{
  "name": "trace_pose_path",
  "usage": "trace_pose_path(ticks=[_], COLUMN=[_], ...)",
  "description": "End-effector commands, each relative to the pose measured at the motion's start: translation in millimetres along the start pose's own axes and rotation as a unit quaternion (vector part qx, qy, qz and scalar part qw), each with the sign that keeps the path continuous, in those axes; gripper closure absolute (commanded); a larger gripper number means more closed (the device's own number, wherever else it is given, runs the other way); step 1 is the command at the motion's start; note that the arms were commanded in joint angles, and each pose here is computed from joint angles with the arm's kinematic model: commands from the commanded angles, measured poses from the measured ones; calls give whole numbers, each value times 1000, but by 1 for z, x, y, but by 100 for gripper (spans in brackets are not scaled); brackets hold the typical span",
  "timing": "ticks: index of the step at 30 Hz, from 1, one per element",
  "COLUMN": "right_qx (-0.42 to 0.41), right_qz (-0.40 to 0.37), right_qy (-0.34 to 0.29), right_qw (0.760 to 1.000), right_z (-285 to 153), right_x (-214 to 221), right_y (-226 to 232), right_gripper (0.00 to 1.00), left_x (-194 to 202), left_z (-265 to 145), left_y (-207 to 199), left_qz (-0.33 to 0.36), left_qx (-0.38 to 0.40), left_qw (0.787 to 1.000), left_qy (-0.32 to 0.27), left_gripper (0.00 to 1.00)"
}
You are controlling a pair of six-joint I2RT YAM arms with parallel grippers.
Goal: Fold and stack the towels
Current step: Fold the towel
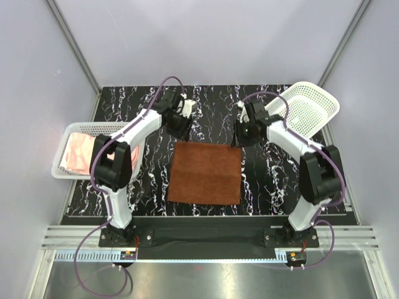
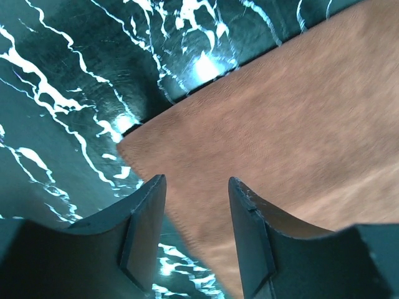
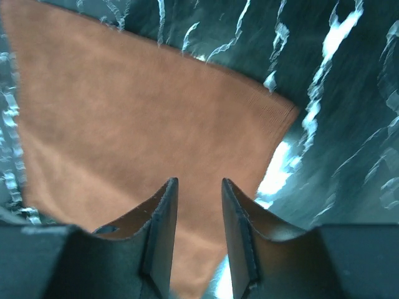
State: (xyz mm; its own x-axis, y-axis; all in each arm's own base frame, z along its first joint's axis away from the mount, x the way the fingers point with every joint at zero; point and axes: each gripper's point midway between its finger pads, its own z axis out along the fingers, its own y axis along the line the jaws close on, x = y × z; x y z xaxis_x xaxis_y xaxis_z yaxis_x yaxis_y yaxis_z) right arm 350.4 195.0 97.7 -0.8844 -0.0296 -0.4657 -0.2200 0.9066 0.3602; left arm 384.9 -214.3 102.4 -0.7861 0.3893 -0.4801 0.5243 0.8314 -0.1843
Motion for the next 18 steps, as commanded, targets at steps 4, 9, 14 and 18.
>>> trace_pose_path(ticks=[4,9,14,18], right_qx=[-39,-80,-63,-45], right_qz=[-88,-70,-56,-54], right_qy=[59,85,106,98], right_qw=[994,991,991,993], right_z=[18,29,53,59], right_x=[-16,-21,-16,-14], right_y=[-23,-26,-43,-52], right_gripper=[74,76,83,84], left_x=[-5,9,20,32], left_z=[-12,5,31,50], left_y=[-10,-12,4,9], left_qz=[56,49,27,16], left_qx=[109,121,95,82], left_qw=[992,991,994,994], left_qy=[-28,4,40,72], left_gripper=[78,78,80,82])
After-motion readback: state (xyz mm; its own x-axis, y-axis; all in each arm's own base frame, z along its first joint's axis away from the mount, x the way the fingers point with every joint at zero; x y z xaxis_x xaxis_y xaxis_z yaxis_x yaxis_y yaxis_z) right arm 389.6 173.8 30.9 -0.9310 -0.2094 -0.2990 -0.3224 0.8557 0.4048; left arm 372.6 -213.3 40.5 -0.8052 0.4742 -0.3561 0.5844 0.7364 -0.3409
